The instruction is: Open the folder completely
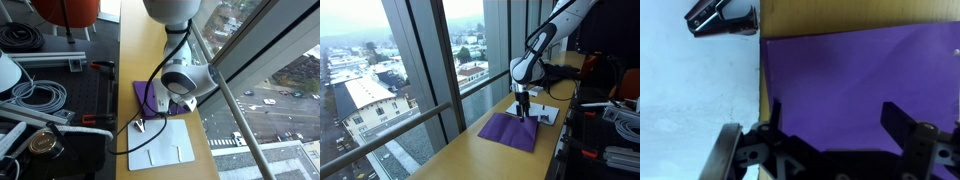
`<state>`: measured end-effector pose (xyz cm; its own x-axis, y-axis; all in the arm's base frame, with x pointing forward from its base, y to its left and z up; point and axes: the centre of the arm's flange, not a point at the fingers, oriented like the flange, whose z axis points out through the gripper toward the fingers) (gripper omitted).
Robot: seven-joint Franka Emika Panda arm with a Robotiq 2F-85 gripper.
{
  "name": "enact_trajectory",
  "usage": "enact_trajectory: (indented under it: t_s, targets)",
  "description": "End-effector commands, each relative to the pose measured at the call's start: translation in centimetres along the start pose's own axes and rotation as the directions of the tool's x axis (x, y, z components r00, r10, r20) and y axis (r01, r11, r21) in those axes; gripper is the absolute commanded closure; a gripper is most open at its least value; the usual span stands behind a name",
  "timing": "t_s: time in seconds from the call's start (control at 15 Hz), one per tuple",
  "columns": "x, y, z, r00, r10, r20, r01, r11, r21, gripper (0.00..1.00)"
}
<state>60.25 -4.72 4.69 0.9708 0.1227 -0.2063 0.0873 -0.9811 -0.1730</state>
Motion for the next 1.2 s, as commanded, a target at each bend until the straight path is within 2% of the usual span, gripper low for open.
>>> enact_trajectory:
  t_s: [0.0, 0.47, 1.13]
  targets:
    - [-1.01, -0.17, -1.06, 0.999, -0.049, -0.013, 0.049, 0.997, -0.055, 0.00]
    - [-1.45, 0.76, -0.77, 0.999, -0.046, -0.001, 0.046, 0.997, -0.061, 0.00]
    - [-0.91, 0.67, -0.76, 1.000, -0.023, 0.007, 0.023, 1.000, -0.019, 0.00]
